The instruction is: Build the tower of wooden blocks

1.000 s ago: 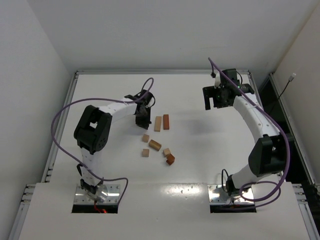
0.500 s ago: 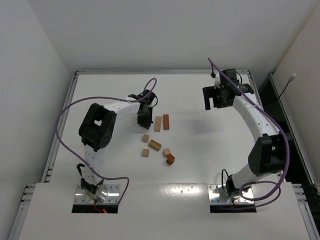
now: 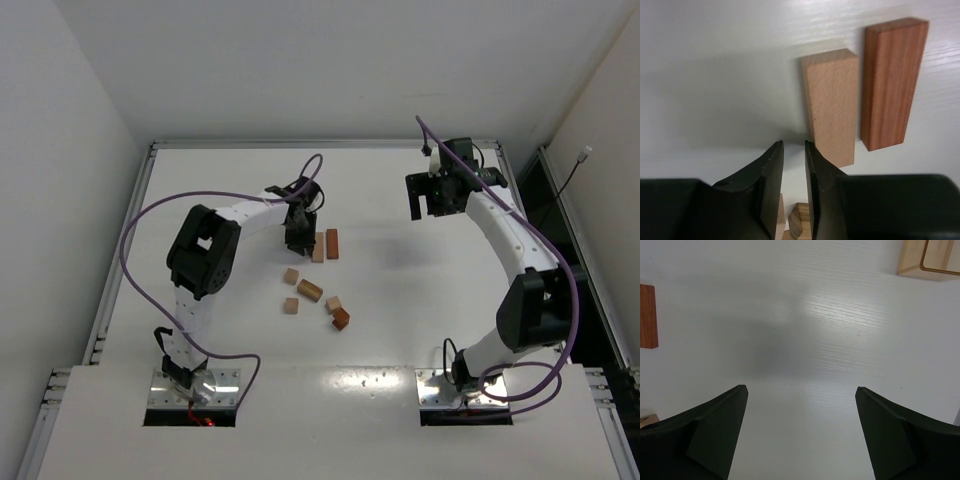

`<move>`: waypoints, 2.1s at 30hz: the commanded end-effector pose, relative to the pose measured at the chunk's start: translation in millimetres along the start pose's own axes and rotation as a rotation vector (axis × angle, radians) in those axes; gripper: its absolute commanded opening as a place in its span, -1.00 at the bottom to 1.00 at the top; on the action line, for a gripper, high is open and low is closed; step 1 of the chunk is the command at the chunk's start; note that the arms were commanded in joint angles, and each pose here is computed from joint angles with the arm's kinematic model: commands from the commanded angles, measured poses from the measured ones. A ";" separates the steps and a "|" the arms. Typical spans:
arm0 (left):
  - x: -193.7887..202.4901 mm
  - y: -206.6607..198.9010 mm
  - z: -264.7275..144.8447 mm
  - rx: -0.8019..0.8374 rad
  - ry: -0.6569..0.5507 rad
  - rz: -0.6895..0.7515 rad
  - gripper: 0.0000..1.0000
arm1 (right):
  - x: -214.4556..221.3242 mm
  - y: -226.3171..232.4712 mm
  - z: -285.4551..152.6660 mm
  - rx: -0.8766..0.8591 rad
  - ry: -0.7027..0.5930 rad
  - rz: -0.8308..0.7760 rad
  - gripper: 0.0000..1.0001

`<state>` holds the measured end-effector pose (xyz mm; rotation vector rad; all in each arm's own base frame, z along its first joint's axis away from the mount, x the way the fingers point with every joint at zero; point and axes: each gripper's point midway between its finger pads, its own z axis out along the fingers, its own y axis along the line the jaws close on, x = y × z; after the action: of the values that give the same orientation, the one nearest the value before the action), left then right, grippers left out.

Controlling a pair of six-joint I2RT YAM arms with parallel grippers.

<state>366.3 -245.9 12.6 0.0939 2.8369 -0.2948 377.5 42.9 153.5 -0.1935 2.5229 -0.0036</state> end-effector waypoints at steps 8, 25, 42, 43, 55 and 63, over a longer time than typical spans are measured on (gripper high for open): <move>-15.7 -15.5 11.0 0.028 -0.023 0.013 -0.56 | -13.8 -4.6 0.6 0.015 -0.039 0.002 0.72; -26.5 -3.0 20.6 -0.033 -0.049 0.013 -0.40 | -13.9 -2.9 0.7 0.006 -0.040 0.001 0.72; -65.7 84.8 -124.5 0.037 -0.252 0.064 0.58 | -3.1 48.8 -9.6 -0.211 -0.029 -0.249 0.87; -52.1 77.4 -128.3 0.040 -0.228 0.111 0.61 | 3.0 54.6 -9.0 -0.223 -0.012 -0.272 0.90; 73.8 34.2 -114.5 0.130 -0.028 0.228 0.40 | 4.1 69.0 -17.1 -0.159 -0.034 -0.386 0.93; 57.6 17.6 -81.1 0.111 0.032 0.230 0.35 | 14.9 59.3 -19.3 -0.130 -0.029 -0.377 0.93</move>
<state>277.5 -191.9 64.5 0.4391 2.8355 -0.3756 345.2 104.5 146.3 -0.7240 2.4688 0.0410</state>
